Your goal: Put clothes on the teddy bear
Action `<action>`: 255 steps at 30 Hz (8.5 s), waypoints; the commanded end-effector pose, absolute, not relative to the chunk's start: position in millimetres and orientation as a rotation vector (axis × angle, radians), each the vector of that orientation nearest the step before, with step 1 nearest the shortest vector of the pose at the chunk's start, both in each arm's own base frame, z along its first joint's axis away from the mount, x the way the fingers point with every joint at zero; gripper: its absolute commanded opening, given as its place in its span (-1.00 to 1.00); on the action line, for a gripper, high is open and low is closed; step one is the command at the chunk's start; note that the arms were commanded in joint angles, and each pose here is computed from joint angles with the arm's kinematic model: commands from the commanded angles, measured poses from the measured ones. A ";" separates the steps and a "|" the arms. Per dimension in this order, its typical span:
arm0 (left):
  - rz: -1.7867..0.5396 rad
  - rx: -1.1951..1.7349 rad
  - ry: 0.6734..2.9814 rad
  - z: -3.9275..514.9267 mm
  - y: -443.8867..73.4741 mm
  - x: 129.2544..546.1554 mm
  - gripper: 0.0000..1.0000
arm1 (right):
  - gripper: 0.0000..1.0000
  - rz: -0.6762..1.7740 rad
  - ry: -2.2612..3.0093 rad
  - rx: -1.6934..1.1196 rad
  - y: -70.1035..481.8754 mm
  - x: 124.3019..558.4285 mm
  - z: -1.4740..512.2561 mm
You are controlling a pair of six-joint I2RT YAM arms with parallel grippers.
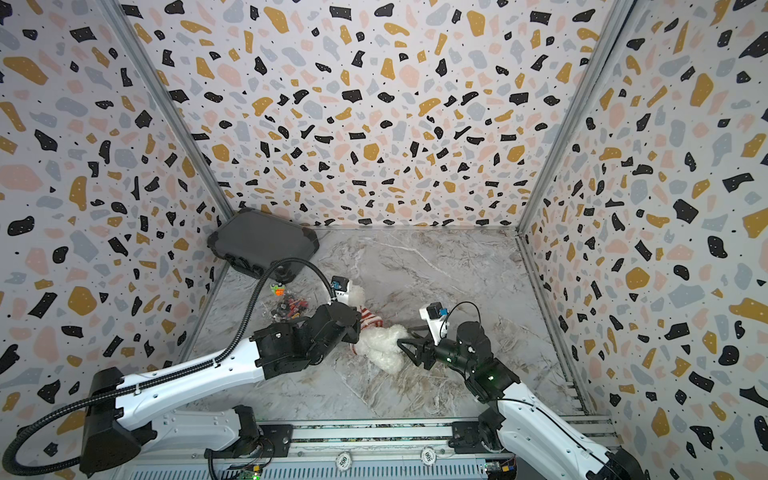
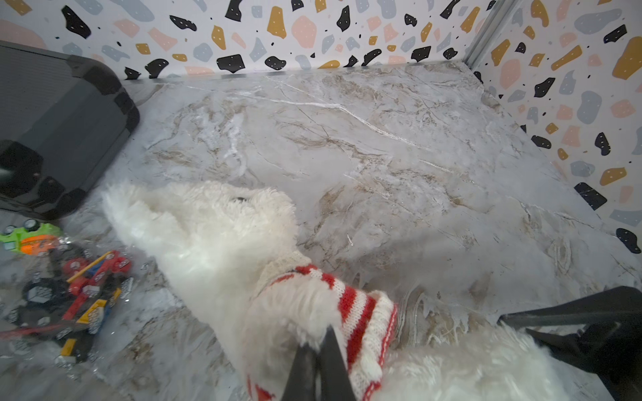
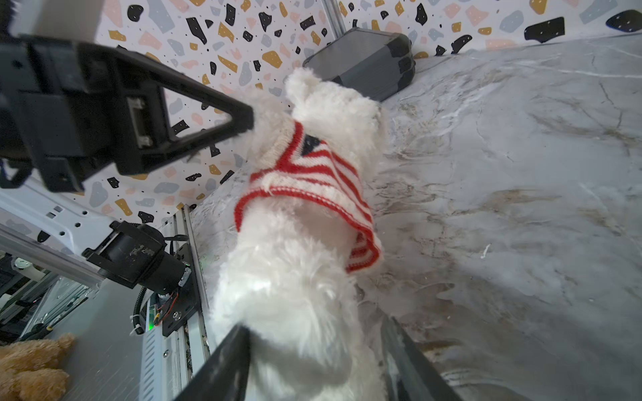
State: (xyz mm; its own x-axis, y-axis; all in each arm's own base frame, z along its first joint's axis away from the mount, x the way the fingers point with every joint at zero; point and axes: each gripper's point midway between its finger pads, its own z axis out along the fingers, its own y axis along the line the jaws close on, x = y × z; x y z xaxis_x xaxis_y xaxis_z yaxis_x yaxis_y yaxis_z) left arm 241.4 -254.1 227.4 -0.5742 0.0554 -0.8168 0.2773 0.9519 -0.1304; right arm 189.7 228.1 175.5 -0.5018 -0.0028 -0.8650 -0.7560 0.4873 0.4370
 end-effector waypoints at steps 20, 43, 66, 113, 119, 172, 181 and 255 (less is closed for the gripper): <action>0.108 0.639 2.327 181.0 -315.9 291.2 -1.00 | 0.36 0.916 1.845 -0.550 199.1 194.6 182.4; -0.626 0.604 2.267 172.1 -460.6 293.2 0.09 | 0.32 0.725 1.907 -0.325 143.6 230.5 180.3; -0.706 0.201 2.219 157.0 -311.3 287.2 0.02 | 0.09 0.744 1.927 -0.699 235.1 271.3 164.7; -0.690 0.300 2.287 114.4 -317.8 263.6 0.03 | -0.40 0.745 2.016 -0.700 235.7 233.8 144.7; -0.699 0.388 2.293 112.3 -332.7 255.2 0.05 | -0.14 0.690 2.000 -0.713 237.9 246.6 149.3; -0.771 0.101 2.242 98.0 -258.5 259.4 0.00 | 0.36 0.527 2.069 -0.775 256.0 269.4 111.9; -0.726 0.190 2.315 61.0 -265.6 262.2 0.02 | 0.26 0.636 2.133 -0.697 242.8 266.8 89.0; -0.605 0.364 2.153 176.7 -258.0 227.6 -1.00 | 0.28 0.914 2.049 -0.806 311.2 220.0 100.2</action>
